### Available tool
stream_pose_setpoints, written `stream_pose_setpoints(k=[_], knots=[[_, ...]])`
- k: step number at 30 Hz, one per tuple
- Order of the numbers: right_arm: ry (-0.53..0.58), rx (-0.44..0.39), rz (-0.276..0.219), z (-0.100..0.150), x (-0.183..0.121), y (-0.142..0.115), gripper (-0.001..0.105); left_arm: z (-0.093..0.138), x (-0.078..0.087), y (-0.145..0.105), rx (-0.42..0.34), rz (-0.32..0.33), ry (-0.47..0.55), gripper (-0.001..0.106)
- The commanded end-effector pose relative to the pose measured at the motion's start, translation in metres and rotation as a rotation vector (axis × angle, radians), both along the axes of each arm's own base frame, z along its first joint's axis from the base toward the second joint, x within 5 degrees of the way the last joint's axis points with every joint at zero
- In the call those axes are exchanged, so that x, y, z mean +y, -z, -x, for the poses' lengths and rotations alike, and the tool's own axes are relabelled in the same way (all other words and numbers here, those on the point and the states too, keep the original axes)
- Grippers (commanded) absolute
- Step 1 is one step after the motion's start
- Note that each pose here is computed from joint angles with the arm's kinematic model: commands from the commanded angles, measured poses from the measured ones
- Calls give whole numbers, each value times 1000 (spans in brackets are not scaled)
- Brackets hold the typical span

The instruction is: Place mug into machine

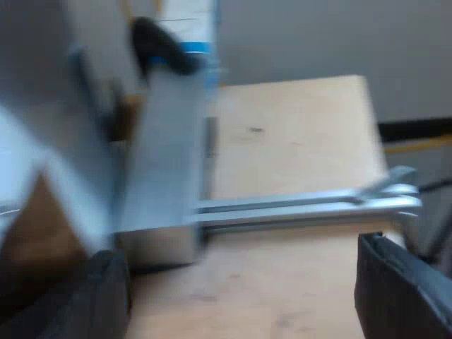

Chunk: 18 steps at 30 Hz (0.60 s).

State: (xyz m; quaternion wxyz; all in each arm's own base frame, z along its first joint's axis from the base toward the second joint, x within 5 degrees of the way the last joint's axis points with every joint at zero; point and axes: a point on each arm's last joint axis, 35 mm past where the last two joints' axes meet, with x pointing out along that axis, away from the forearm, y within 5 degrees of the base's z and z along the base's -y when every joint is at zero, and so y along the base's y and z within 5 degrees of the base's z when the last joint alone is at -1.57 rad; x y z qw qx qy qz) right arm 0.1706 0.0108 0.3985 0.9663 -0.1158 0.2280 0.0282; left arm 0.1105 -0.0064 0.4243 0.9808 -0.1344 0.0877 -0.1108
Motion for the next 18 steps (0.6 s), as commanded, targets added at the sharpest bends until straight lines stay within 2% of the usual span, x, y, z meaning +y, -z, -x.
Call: stream_pose_setpoints(k=[1,5,10,13,18], knots=[[74,-12,28,16,-18,-7,68,11,0,-6,-40,-1,8,78],[95,-46,34,36,-20,-11,68,34,-1,-8,-77,-23,10,78],[90,-56,40,75,-18,-4,68,67,-3,0,-46,-23,28,78],[90,-66,41,100,-16,5,68,88,-3,6,-47,-51,33,78],[90,-103,41,138,-14,24,68,134,2,26,-30,-112,-63,78]])
